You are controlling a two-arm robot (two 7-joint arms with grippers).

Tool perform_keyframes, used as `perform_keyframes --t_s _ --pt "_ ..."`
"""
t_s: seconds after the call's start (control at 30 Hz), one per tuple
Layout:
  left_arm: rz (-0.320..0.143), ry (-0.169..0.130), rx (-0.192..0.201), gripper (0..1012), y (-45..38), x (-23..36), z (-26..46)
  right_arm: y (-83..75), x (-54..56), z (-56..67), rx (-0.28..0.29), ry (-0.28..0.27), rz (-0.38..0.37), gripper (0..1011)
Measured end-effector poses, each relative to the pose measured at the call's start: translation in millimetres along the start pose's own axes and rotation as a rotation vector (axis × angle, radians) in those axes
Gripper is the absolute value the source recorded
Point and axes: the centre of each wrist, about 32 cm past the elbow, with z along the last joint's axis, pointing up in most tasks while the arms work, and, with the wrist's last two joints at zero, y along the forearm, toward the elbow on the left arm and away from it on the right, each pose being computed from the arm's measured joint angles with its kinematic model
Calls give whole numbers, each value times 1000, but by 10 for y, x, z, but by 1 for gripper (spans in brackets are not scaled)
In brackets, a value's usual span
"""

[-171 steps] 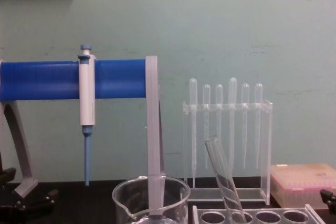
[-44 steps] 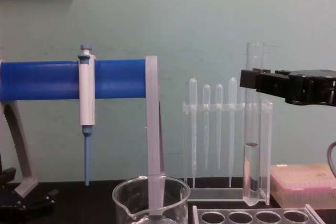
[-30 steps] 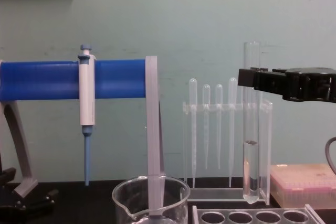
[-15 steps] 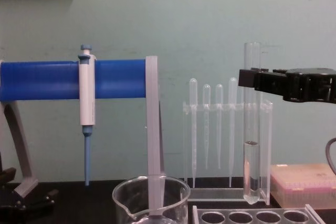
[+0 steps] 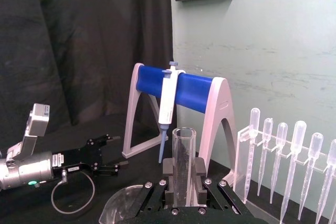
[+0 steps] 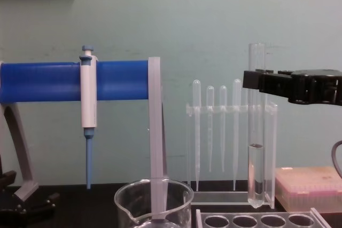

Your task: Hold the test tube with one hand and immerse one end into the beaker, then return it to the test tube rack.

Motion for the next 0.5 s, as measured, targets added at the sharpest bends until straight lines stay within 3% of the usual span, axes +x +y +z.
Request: perform_keyframes --t_s 0.5 --pt "0 0 0 1000 0 0 0 0 0 0 0 0 0 222"
